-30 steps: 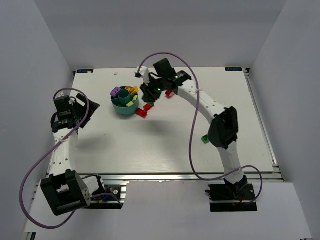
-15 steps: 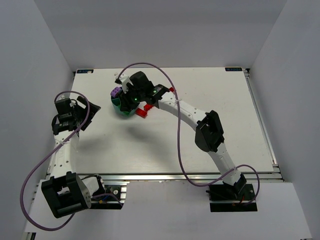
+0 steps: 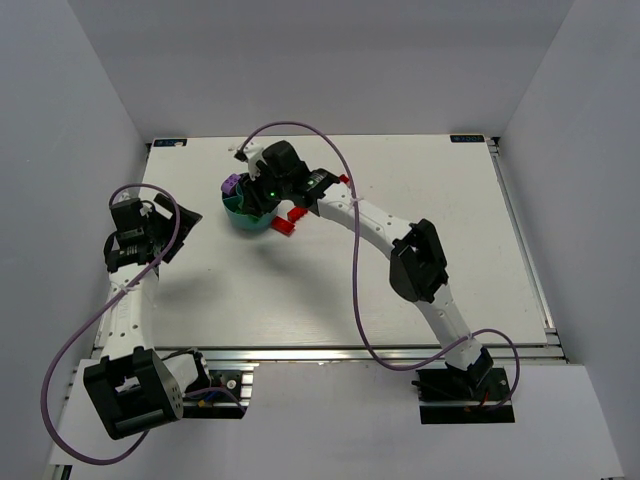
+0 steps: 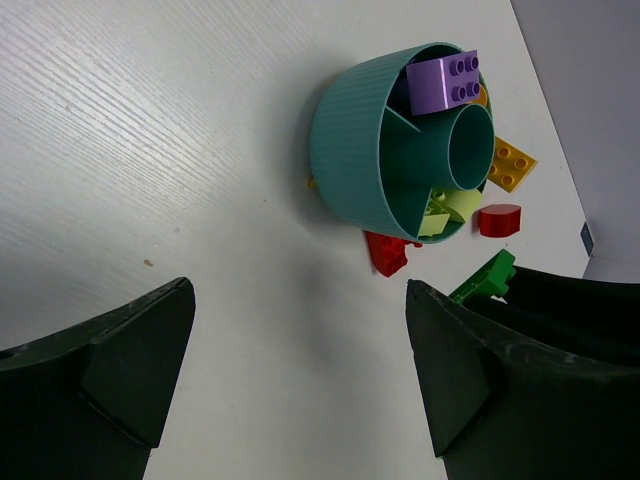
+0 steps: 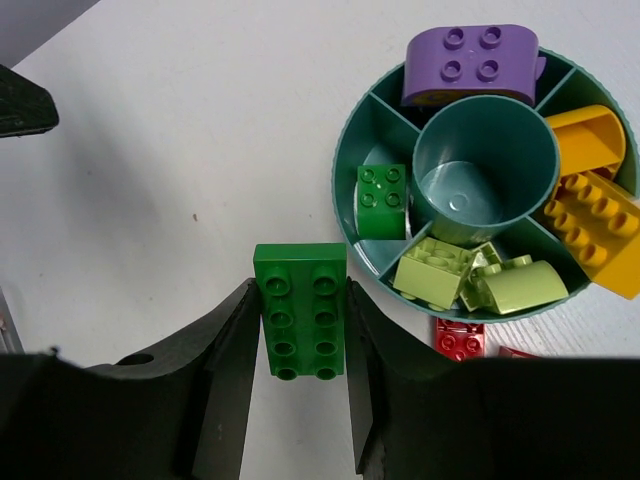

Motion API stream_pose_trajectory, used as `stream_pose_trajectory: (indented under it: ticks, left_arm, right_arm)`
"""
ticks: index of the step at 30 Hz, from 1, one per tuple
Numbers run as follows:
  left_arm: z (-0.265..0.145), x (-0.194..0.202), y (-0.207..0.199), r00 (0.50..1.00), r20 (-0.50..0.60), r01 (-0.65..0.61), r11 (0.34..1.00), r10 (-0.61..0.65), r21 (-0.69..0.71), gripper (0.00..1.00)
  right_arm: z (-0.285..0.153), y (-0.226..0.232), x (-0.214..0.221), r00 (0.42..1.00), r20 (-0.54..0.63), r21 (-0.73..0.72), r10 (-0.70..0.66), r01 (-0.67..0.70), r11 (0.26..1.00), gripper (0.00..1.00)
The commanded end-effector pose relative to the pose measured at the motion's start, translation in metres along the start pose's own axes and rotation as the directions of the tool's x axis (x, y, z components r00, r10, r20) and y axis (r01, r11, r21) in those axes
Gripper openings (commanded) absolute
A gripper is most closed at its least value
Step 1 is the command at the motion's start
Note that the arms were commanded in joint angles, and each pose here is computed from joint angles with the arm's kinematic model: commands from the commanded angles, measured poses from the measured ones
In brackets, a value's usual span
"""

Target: Sort the legos into containers by color

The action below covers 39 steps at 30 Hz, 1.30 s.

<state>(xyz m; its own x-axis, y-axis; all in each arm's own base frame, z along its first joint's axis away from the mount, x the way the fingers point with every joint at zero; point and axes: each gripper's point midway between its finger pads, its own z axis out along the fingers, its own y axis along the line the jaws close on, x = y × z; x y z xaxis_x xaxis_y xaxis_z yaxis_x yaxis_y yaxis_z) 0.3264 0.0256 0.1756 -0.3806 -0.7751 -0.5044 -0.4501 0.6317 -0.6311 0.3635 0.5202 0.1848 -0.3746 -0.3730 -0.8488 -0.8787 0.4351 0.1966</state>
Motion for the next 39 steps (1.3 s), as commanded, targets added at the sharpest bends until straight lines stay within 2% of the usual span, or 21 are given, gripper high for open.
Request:
stream_pose_trajectory:
  ticks: [1, 19, 23, 25, 27, 30, 33, 37, 39]
  left_arm:
    - [-0.005, -0.001, -0.005, 1.000, 0.011, -0.004, 1.000, 0.004, 0.024, 0.95]
    - [-0.004, -0.001, -0.005, 1.000, 0.005, -0.008, 1.000, 0.008, 0.020, 0.95]
    - [-0.006, -0.004, -0.005, 1.000, 0.013, -0.017, 1.000, 0.016, 0.013, 0.95]
    - [-0.007, -0.006, -0.005, 1.000, 0.020, -0.020, 1.000, 0.020, 0.009, 0.95]
    - [-0.008, -0.005, -0.005, 0.999, 0.021, -0.025, 1.000, 0.025, 0.005, 0.95]
    - [-0.007, -0.004, -0.001, 0.999, 0.020, -0.028, 1.000, 0.028, -0.008, 0.95]
    - [-0.007, -0.004, -0.002, 0.999, 0.014, -0.029, 1.000, 0.029, -0.008, 0.95]
    - [-0.007, -0.007, -0.002, 0.999, 0.017, -0.032, 0.999, 0.032, -0.016, 0.95]
    - [-0.006, -0.005, 0.000, 0.999, 0.015, -0.033, 0.999, 0.033, -0.023, 0.95]
  right_arm:
    - [0.001, 0.008, -0.014, 0.998, 0.054, -0.003, -0.023, 0.023, 1.000, 0.00]
    - [0.001, 0.009, -0.008, 0.999, 0.042, -0.008, -0.030, 0.031, 0.999, 0.00]
    - [-0.009, 0.029, -0.022, 0.992, 0.094, -0.109, -0.082, 0.093, 0.990, 0.00]
    - [-0.029, 0.051, -0.041, 0.973, 0.176, -0.201, -0.152, 0.187, 0.962, 0.00]
    - [-0.044, 0.067, -0.055, 0.928, 0.281, -0.251, -0.244, 0.316, 0.915, 0.00]
    - [-0.054, 0.070, -0.071, 0.858, 0.401, -0.249, -0.321, 0.439, 0.863, 0.00]
    - [-0.050, 0.065, -0.075, 0.804, 0.473, -0.254, -0.360, 0.516, 0.818, 0.00]
    - [-0.045, 0.057, -0.087, 0.752, 0.557, -0.237, -0.352, 0.550, 0.801, 0.00]
    - [-0.037, 0.050, -0.093, 0.736, 0.585, -0.201, -0.341, 0.539, 0.818, 0.00]
